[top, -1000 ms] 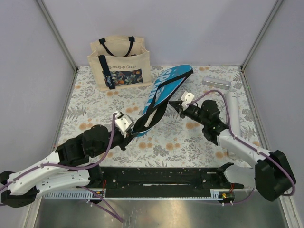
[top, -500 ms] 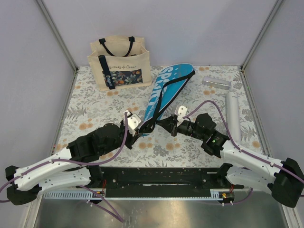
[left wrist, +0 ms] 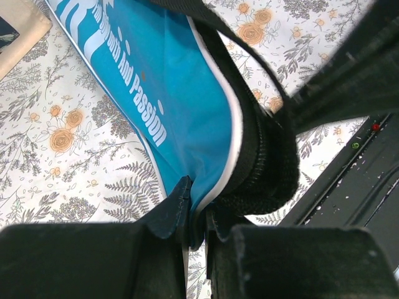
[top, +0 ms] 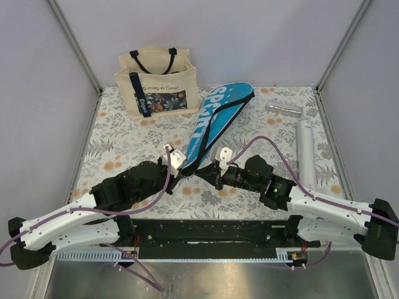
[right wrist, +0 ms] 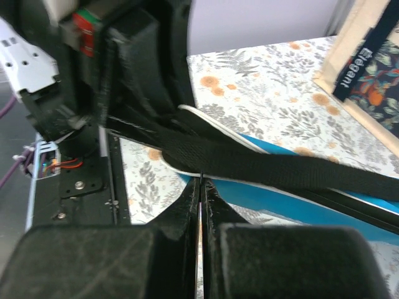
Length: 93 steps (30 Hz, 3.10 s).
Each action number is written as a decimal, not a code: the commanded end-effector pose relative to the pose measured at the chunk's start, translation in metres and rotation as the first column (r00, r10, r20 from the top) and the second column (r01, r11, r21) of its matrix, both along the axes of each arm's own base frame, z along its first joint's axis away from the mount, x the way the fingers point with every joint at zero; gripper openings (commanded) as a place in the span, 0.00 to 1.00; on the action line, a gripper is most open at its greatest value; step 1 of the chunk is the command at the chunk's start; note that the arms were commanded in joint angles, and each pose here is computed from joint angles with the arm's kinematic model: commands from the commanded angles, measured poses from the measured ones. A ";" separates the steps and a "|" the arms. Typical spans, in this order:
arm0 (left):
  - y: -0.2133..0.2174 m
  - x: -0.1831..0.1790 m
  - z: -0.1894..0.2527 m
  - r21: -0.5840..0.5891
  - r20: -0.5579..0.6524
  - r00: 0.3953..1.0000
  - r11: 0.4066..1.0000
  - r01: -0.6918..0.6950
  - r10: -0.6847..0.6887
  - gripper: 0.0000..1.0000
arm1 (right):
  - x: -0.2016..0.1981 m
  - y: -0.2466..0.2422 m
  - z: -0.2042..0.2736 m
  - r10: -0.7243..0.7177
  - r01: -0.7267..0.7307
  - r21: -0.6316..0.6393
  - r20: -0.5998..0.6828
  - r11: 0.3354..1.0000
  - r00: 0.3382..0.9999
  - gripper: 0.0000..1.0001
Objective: Pack up the badminton gear
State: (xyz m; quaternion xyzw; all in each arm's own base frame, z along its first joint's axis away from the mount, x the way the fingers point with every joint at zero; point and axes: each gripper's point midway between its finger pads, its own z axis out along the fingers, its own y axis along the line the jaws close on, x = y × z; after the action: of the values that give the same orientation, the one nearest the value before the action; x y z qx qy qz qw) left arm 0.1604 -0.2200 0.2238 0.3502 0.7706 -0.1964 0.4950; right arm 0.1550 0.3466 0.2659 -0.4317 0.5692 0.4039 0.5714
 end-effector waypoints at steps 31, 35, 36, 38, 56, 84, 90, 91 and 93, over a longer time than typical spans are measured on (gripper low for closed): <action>0.005 0.022 0.024 -0.193 -0.057 0.969 0.949 -0.248 0.241 0.73 | -0.030 0.010 -0.103 -0.129 0.126 -0.036 -0.437 0.991 0.890 0.03; 0.004 0.038 0.016 -0.133 -0.050 0.951 0.941 -0.310 0.306 0.93 | -0.020 -0.003 -0.123 -0.241 0.218 -0.105 -0.472 0.970 0.848 0.27; 0.005 0.042 0.015 -0.117 -0.053 0.946 0.939 -0.325 0.321 0.98 | -0.019 -0.006 -0.125 -0.265 0.233 -0.126 -0.476 0.964 0.839 0.31; 0.005 0.052 0.015 -0.095 -0.061 0.934 0.930 -0.355 0.351 0.99 | -0.017 -0.016 -0.135 -0.324 0.268 -0.183 -0.490 0.946 0.809 0.36; 0.037 0.053 0.112 -0.365 0.114 0.946 0.898 -0.245 0.305 0.99 | 0.031 -0.116 -0.012 -0.708 0.723 -0.183 -0.460 0.666 0.536 1.00; 0.052 0.022 0.145 -0.510 0.162 0.955 0.849 -0.135 0.249 0.99 | 0.026 -0.200 0.089 -0.673 0.798 0.147 -0.461 0.585 0.579 0.99; 0.053 0.023 0.152 -0.516 0.166 0.953 0.846 -0.134 0.253 0.99 | 0.024 -0.203 0.088 -0.671 0.795 0.151 -0.458 0.588 0.583 1.00; 0.052 0.023 0.152 -0.515 0.168 0.953 0.846 -0.134 0.253 0.99 | 0.025 -0.203 0.088 -0.672 0.795 0.150 -0.456 0.588 0.583 1.00; 0.053 0.023 0.151 -0.510 0.170 0.953 0.849 -0.134 0.252 0.99 | 0.025 -0.203 0.089 -0.670 0.794 0.156 -0.456 0.587 0.585 1.00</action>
State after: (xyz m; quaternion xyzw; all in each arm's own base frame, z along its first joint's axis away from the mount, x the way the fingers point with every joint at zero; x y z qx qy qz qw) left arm 0.1819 -0.1681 0.3490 0.1688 0.6877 -0.2790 0.6487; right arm 0.1783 0.1470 0.3479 0.0237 0.7182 0.2870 0.6335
